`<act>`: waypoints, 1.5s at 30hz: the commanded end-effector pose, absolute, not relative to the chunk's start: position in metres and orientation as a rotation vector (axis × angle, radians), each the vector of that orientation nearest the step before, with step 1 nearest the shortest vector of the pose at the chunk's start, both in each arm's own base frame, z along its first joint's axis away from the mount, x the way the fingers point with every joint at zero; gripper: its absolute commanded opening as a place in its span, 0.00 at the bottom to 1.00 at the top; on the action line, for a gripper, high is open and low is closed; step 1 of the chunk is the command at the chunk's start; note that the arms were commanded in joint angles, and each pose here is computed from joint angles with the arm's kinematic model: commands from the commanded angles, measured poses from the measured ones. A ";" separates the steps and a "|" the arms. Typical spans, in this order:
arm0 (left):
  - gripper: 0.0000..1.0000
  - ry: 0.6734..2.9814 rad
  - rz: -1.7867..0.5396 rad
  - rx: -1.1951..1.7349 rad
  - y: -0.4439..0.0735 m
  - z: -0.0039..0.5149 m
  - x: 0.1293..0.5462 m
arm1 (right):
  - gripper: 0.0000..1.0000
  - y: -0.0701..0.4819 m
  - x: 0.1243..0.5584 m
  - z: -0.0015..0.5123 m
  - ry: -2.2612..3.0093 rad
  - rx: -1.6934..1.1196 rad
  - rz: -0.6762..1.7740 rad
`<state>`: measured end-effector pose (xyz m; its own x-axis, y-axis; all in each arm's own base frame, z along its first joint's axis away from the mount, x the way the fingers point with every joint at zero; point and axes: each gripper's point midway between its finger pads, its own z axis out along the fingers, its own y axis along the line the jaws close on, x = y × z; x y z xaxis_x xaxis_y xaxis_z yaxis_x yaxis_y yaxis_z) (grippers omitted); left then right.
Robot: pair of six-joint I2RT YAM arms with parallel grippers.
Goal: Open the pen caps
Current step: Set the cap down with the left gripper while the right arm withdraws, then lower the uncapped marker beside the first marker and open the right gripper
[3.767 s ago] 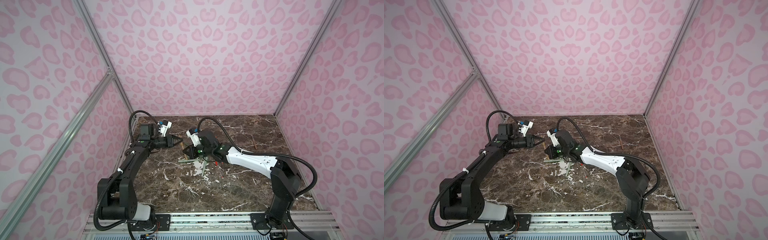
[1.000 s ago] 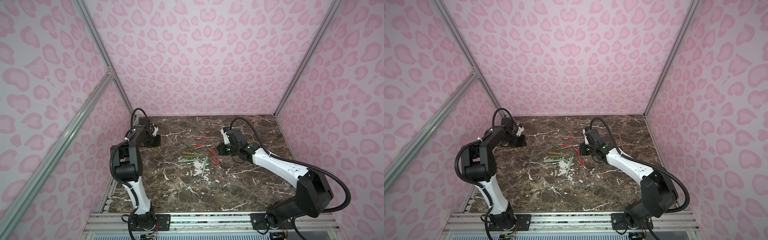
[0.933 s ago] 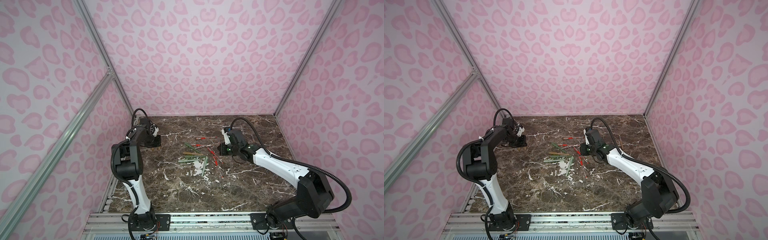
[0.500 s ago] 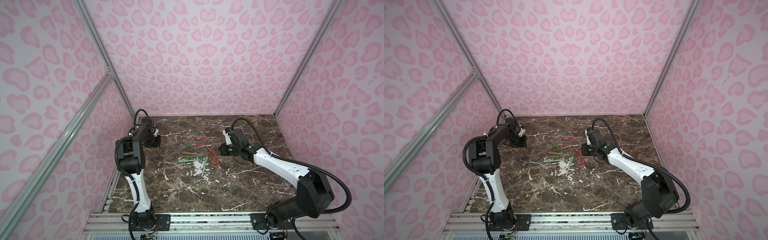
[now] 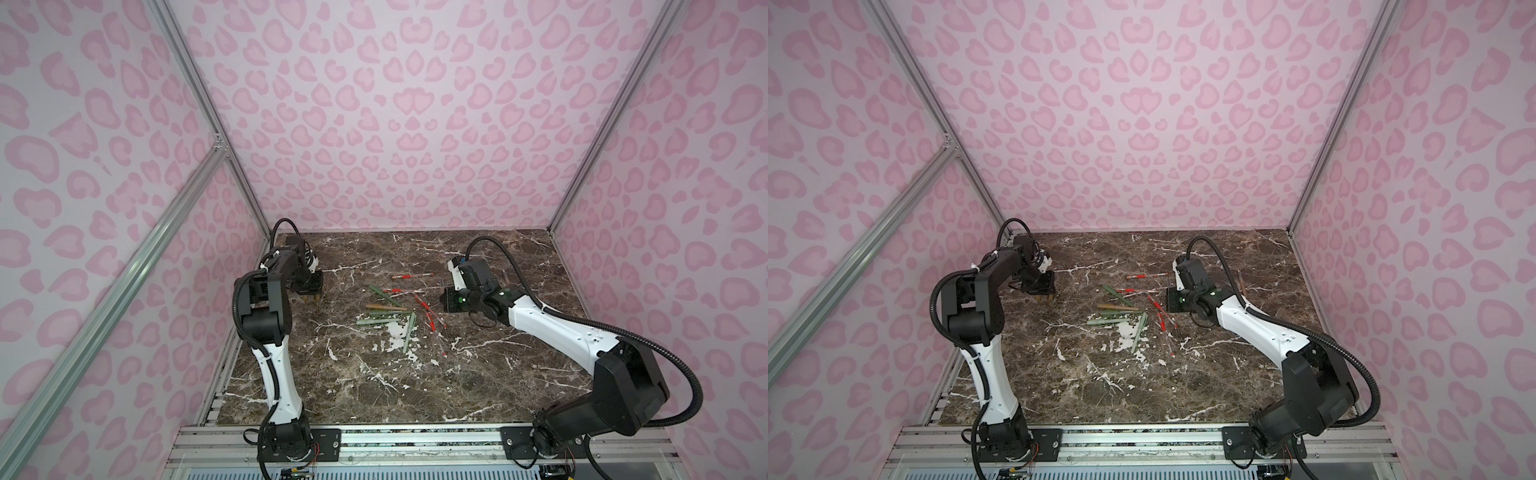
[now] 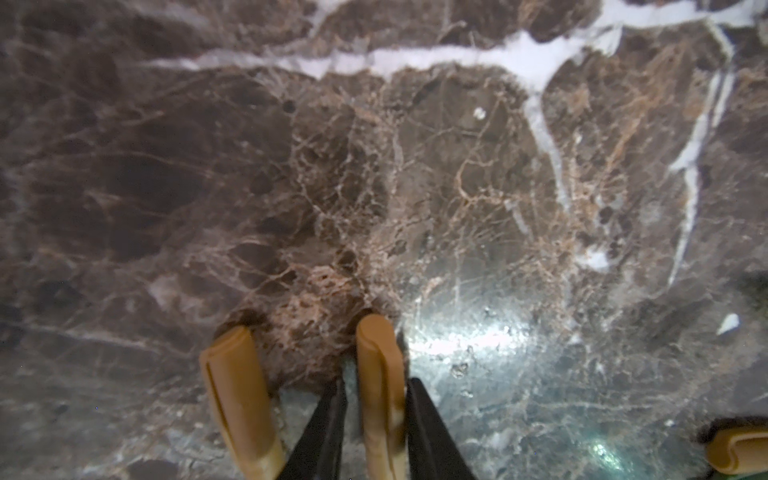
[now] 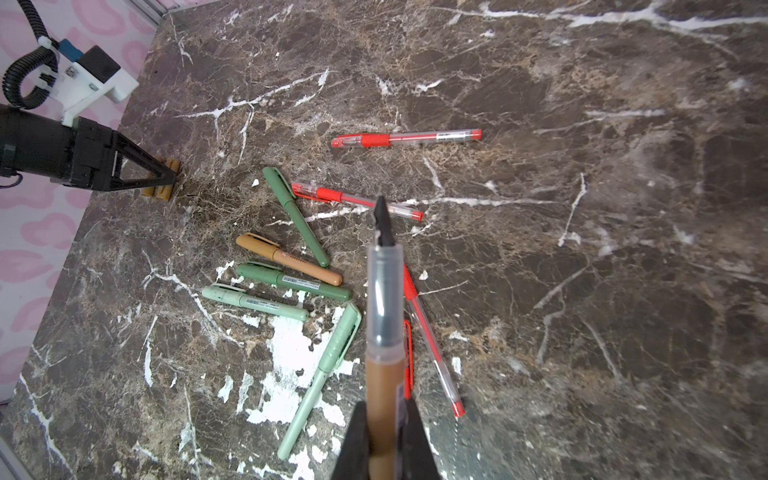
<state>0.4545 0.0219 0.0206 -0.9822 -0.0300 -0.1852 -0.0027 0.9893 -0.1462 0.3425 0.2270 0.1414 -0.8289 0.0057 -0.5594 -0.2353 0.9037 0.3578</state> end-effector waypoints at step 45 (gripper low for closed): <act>0.98 2.456 -0.359 0.066 -0.022 0.142 0.363 | 0.00 0.030 0.466 0.071 2.770 0.010 0.054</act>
